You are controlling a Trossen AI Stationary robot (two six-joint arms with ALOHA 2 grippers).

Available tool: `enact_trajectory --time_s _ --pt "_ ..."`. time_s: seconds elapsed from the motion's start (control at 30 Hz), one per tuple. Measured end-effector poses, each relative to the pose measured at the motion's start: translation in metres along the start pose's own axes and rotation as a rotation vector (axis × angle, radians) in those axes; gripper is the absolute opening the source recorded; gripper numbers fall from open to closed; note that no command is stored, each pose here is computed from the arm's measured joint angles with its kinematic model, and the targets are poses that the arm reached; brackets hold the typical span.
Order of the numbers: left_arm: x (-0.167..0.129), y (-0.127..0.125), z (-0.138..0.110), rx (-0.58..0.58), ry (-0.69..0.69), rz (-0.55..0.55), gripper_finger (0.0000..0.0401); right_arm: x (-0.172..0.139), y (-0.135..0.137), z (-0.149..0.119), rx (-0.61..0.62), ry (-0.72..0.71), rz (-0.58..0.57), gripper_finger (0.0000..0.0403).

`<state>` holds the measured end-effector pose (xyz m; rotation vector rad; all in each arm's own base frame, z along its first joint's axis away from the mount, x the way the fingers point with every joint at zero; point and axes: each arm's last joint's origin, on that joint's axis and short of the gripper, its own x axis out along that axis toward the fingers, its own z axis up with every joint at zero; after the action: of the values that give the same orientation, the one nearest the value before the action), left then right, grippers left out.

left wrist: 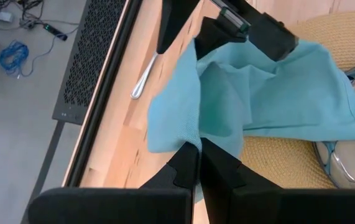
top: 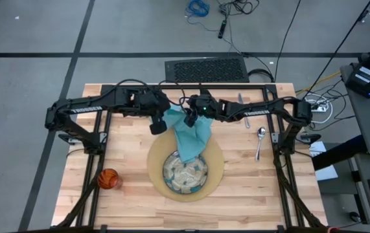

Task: Set table place

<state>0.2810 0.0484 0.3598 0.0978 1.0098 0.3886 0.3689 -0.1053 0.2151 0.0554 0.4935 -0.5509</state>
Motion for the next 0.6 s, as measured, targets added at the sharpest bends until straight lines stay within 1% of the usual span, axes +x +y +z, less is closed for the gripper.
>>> enact_trajectory --time_s 0.07,0.1,0.17,0.2,0.23,0.33,0.4,0.47,0.6 --pt "0.000 0.000 0.000 0.002 -0.002 0.001 0.0000 0.000 0.000 0.000 -0.002 0.002 0.005 0.0116" --pt "0.000 0.000 0.000 0.002 -0.002 0.001 0.0000 0.000 0.000 -0.001 -0.005 0.013 0.006 0.0099" --pt "0.000 0.000 0.000 0.002 -0.002 0.001 0.0000 0.000 -0.001 -0.004 -0.015 0.043 0.004 0.0043" --pt "0.000 0.000 0.000 0.002 -0.002 0.001 0.0000 0.000 -0.002 -0.005 -0.028 0.053 0.003 0.0022" --pt "0.000 0.000 0.000 0.002 -0.002 0.001 0.0000 0.000 -0.002 -0.005 -0.035 0.057 0.002 0.0013" --pt "0.000 0.000 0.000 0.001 -0.004 0.001 0.0000 -0.001 -0.002 -0.004 -0.038 0.054 0.047 0.0002" --pt "0.000 0.000 0.000 -0.014 -0.005 -0.003 0.0000 -0.006 -0.002 0.000 -0.054 0.042 0.049 0.0001" --pt "0.000 0.000 0.000 -0.016 -0.005 -0.011 0.0000 -0.016 -0.005 0.006 -0.066 0.038 0.048 0.0000" --pt "0.000 -0.002 0.000 -0.008 -0.005 -0.079 0.0000 -0.039 -0.012 0.021 -0.085 0.013 0.024 0.0000"
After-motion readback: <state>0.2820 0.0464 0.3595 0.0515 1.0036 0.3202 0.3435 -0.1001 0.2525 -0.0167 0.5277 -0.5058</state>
